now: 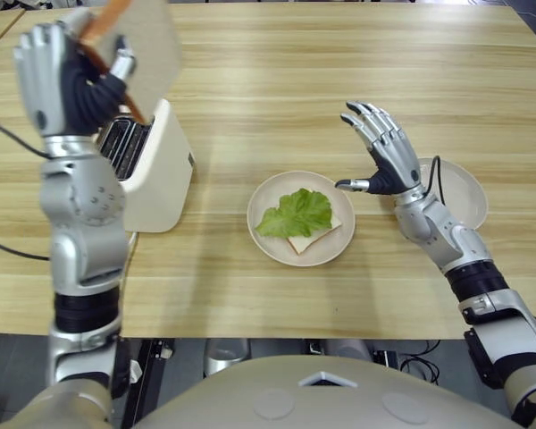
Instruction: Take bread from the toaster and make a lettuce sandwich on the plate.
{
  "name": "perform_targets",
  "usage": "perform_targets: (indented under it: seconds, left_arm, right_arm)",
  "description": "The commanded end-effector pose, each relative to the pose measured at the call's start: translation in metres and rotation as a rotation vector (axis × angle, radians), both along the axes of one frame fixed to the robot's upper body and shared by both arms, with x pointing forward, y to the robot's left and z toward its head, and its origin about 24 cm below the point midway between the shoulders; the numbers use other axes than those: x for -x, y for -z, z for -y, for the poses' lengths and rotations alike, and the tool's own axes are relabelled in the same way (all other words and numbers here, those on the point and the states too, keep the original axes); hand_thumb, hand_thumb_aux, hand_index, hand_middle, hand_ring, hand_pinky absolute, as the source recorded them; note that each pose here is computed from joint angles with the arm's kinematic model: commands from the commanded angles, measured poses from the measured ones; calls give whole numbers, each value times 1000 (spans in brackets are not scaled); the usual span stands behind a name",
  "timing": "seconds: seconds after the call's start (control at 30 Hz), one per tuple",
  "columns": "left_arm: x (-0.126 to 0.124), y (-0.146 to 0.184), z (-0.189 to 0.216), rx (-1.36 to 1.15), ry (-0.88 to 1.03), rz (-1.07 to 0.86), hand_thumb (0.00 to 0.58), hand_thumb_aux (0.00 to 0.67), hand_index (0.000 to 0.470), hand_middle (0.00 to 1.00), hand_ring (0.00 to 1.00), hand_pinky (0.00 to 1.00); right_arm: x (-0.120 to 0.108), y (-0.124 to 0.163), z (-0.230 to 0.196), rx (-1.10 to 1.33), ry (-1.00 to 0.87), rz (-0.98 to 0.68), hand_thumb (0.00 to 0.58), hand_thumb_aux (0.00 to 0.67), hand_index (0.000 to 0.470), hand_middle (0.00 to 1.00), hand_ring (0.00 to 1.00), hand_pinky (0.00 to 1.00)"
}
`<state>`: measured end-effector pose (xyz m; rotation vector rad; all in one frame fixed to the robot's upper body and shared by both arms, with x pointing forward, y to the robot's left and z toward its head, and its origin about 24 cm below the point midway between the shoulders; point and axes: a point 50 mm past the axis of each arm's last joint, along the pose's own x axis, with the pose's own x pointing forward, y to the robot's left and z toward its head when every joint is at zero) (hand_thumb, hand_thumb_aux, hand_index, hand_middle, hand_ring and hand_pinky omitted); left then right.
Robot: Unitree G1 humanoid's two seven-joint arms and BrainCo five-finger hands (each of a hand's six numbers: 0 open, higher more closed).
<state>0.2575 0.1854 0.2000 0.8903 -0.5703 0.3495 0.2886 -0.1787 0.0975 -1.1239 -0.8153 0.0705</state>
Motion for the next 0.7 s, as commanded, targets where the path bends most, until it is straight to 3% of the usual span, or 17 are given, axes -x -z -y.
perform_targets:
  seconds: [0.03, 0.2, 0.4, 0.7]
  left_arm:
    - [-9, 50, 30, 149, 159, -213, 580, 670, 460, 1000, 1000, 1000]
    - [1, 101, 59, 401, 296, -423, 580, 670, 460, 1000, 1000, 1000]
    - [6, 144, 72, 633, 325, -598, 580, 670, 460, 1000, 1000, 1000]
    - [6, 195, 99, 755, 360, -796, 580, 670, 460, 1000, 1000, 1000]
  right_arm:
    - [7, 5, 0, -32, 16, 3, 0, 0, 0, 75, 75, 75]
    - [15, 11, -5, -14, -10, -15, 0, 0, 0, 71, 71, 71]
    - [23, 21, -8, -25, -10, -53, 0, 0, 0, 67, 67, 67]
    - [32, 35, -18, 19, -59, -104, 0, 0, 0, 71, 71, 71]
